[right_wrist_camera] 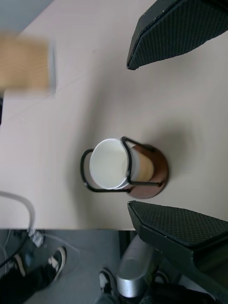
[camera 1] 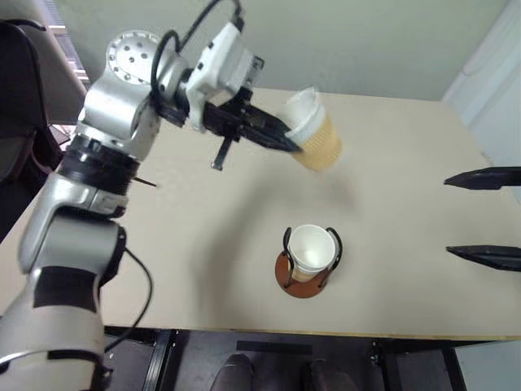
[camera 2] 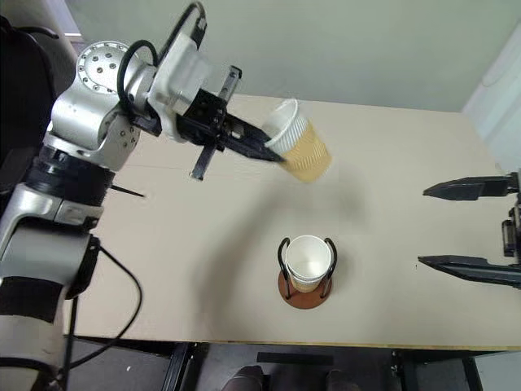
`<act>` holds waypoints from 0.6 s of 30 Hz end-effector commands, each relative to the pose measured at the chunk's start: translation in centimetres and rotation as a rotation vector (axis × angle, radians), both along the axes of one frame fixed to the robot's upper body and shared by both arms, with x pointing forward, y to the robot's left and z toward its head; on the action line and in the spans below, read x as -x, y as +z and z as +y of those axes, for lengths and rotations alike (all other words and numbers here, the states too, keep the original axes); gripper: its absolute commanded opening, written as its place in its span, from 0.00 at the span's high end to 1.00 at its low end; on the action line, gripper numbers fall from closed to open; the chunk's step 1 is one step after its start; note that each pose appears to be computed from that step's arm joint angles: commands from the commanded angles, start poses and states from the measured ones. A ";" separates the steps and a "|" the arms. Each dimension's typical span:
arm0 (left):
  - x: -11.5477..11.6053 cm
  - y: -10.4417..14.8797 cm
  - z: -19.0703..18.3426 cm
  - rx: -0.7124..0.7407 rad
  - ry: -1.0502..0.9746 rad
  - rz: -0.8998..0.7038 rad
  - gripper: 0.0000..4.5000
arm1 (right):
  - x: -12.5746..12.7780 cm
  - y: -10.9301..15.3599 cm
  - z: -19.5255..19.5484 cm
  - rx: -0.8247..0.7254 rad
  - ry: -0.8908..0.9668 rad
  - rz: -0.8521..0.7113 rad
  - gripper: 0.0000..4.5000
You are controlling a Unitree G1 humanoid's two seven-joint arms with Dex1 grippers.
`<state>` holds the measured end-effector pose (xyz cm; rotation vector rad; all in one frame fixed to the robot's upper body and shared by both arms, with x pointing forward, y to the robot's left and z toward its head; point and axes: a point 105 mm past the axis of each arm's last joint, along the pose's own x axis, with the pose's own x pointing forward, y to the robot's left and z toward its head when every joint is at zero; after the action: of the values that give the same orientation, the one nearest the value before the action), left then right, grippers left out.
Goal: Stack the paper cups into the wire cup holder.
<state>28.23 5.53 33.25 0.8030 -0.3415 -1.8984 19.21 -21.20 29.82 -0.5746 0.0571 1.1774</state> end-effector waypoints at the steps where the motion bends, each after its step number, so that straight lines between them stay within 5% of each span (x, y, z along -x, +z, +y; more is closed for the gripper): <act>1: 3.1 -1.5 -1.0 -0.102 -0.176 0.016 0.99 | 0.4 0.8 -0.1 0.022 -0.026 -0.055 0.00; 10: 0.9 -6.2 -1.4 -0.328 -0.168 -0.148 0.99 | 0.6 0.6 0.1 0.026 -0.051 -0.067 0.00; 18: 0.8 -7.0 -1.0 -0.363 -0.185 -0.170 0.99 | 0.6 0.5 0.1 0.030 -0.066 -0.069 0.00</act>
<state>27.86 4.41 25.32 1.1584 -0.1438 -2.0839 18.97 -21.01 29.47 -0.6019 0.0734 1.1234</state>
